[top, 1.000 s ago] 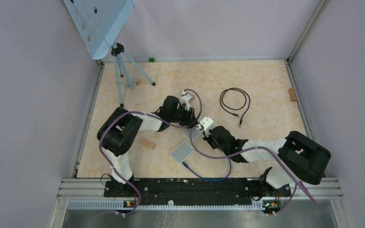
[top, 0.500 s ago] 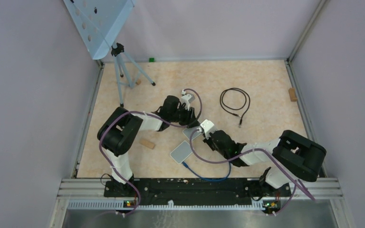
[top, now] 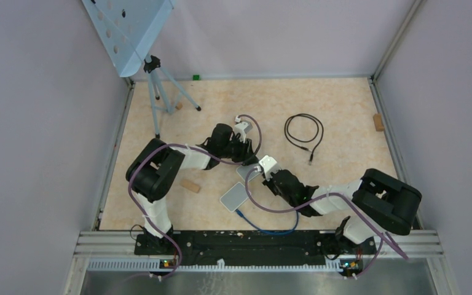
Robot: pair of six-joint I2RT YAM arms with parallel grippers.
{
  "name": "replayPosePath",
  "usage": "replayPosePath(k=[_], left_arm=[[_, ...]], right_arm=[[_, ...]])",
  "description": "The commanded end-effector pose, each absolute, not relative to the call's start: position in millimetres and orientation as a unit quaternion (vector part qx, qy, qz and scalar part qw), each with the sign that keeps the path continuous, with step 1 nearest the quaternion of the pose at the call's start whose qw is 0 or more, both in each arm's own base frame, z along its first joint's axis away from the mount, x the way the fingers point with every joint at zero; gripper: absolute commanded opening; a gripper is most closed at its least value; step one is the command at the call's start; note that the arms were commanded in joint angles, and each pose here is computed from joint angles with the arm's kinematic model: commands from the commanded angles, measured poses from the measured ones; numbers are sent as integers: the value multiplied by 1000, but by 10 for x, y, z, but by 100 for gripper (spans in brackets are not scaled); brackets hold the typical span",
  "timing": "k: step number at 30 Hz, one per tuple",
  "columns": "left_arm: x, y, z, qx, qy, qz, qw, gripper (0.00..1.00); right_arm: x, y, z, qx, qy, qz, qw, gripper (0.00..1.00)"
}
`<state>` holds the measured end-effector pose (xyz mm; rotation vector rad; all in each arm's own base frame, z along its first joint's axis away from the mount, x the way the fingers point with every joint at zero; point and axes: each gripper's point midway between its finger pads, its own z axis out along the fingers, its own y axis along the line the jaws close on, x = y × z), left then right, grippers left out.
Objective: Insert the plug into the switch port
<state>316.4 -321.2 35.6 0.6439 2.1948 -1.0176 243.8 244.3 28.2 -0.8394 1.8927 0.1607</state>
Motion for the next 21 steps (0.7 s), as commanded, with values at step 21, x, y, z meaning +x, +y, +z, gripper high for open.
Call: replayPosePath(k=[21], left_arm=[[2975,-3050,-33,227,877,-340,254,44]], right_arm=[[2460,2608,567,-329,758,86,556,0]])
